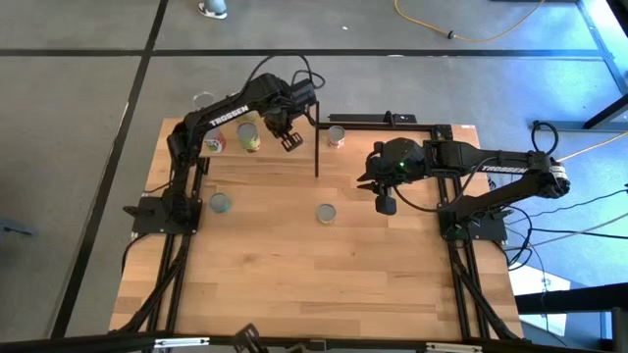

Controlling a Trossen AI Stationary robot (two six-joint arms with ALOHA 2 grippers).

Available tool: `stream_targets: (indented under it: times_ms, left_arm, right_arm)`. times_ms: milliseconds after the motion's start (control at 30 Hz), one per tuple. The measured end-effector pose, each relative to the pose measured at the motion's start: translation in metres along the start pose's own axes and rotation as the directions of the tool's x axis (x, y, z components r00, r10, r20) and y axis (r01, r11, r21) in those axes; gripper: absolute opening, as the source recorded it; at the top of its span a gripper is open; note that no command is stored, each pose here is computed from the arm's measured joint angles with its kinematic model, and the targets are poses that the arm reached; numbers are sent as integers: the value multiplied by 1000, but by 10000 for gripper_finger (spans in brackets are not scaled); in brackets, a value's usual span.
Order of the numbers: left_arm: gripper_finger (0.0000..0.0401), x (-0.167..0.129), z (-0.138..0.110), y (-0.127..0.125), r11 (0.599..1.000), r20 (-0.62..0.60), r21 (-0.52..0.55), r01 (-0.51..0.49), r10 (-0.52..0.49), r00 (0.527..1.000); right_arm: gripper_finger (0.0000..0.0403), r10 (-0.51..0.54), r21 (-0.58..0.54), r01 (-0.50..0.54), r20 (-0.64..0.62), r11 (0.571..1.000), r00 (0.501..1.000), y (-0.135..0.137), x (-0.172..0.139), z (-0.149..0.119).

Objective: Pick and place cans onto a shelf
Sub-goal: Put the canned peaches on the shelf

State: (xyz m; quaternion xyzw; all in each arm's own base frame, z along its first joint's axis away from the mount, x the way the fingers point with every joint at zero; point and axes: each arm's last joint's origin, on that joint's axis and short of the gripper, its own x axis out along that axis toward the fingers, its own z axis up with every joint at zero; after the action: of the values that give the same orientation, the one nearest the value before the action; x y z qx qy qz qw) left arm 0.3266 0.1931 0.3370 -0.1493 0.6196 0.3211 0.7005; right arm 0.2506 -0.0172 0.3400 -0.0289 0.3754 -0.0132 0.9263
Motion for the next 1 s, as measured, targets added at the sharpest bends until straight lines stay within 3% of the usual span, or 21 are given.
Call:
stream_targets:
  times_ms: [400, 1000]
  left_arm:
    - [0, 7, 7, 16, 999, 41, -49, -14, 16, 999]
    - [0, 9, 10, 26, 996, 58, -28, -80, 82, 995]
  right_arm:
    - [84, -2, -18, 2, 0, 1000, 1000, 0, 0, 0]
    - [84, -2, -17, 2, 0, 1000, 1000, 0, 0, 0]
